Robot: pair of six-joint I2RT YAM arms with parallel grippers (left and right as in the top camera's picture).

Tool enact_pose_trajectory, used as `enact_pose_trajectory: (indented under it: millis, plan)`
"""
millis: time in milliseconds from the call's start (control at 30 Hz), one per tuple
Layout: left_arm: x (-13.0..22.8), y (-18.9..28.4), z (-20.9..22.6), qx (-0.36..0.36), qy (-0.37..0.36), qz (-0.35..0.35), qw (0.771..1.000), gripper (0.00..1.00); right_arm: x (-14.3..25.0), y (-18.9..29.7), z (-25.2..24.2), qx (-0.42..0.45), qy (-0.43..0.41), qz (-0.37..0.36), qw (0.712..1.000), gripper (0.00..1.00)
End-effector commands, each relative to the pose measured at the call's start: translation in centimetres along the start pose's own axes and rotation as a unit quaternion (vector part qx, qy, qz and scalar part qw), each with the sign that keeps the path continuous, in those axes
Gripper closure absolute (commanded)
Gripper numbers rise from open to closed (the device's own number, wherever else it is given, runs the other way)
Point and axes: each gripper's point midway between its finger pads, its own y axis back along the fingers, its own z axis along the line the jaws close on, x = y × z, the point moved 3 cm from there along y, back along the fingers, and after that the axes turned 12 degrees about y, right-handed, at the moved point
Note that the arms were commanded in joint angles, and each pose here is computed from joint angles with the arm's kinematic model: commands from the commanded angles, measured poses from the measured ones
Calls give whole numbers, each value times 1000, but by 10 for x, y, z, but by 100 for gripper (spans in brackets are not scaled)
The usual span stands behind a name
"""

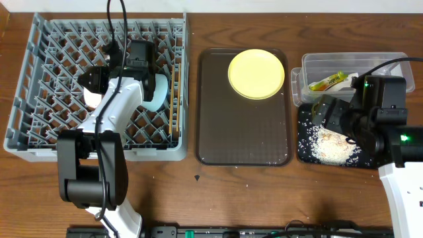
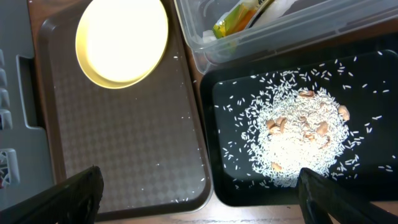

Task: Sort waste into correct bins and load items into the dishwasher
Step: 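Carry the pink bowl into the dish rack and stand it upright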

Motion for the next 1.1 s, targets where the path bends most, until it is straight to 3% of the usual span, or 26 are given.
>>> enact_pose_trajectory:
  millis: [0,167,300,333,633,700,1000,1067]
  plan:
    - [5,-2,-10,18,0,7,1000,53,-2,1,-3,3,-9,-4,1000,4]
    - [4,0,-11,20,-1,4,1000,52,-2,1,-2,3,-9,-4,1000,4]
    - [4,-2,-9,18,1,6,1000,88,-2,1,-2,3,-9,-3,1000,4]
    - [4,-3,-9,17,5,7,1000,92,-2,1,-3,3,-9,-3,1000,3]
    - [2,-11,-5,11,55,10,998,91,-1,1,1,-9,-9,0,1000,4]
    - [1,-11,-6,15,56,10,998,87,-1,1,1,-9,-9,0,1000,4]
    - [-5,-11,-15,48,83,5,995,83,-1,1,1,-9,-9,0,1000,4]
    - [-3,-11,-21,69,80,10,994,76,-1,1,1,-9,-9,0,1000,4]
